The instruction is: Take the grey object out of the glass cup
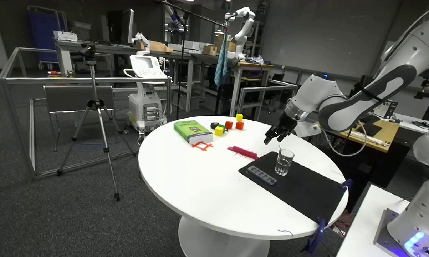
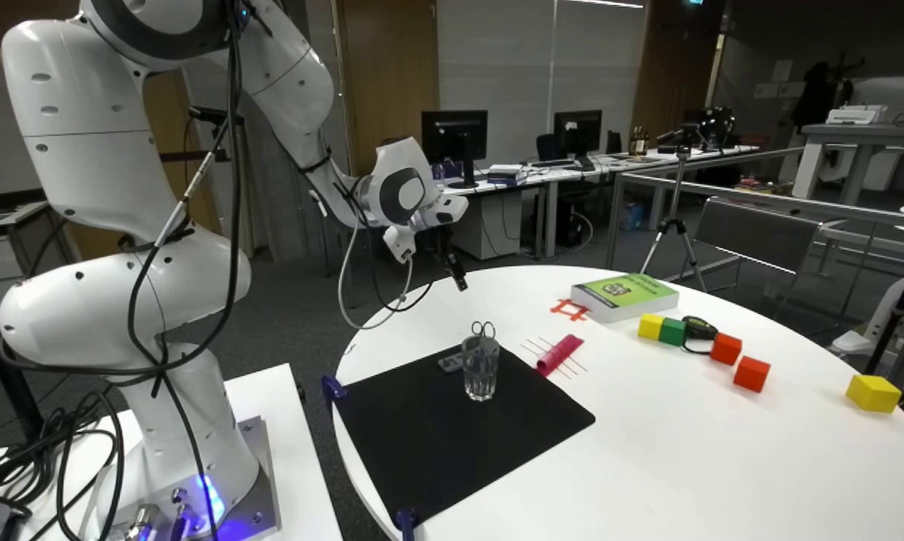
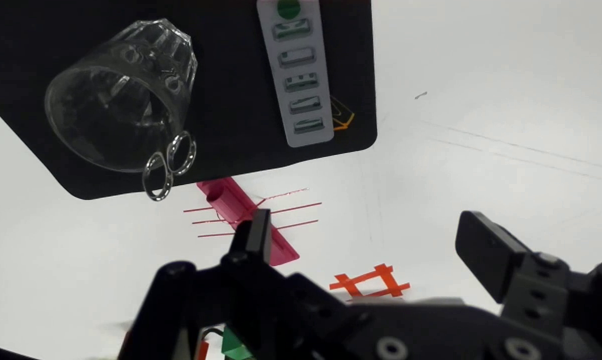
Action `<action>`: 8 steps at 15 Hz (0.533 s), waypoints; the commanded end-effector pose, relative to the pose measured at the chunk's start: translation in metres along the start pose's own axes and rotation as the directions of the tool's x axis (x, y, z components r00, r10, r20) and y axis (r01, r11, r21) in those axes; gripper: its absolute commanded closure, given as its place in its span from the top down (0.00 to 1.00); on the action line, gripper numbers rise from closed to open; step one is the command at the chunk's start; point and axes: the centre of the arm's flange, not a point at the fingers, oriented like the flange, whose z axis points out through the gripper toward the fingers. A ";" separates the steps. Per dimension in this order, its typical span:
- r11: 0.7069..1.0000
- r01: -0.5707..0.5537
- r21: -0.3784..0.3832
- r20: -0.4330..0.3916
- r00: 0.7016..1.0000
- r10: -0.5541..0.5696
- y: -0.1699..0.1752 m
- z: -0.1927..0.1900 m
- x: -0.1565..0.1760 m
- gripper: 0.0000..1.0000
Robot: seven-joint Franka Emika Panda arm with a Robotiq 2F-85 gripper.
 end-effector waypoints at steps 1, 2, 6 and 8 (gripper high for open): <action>0.996 0.082 0.042 0.056 0.995 -0.084 0.020 -0.062 -0.004 1.00; 0.995 0.091 0.047 0.065 0.993 -0.094 0.023 -0.063 -0.003 1.00; 0.988 0.141 0.069 0.089 0.985 -0.146 0.026 -0.066 -0.002 1.00; 0.984 0.161 0.080 0.089 0.982 -0.168 0.027 -0.068 -0.003 1.00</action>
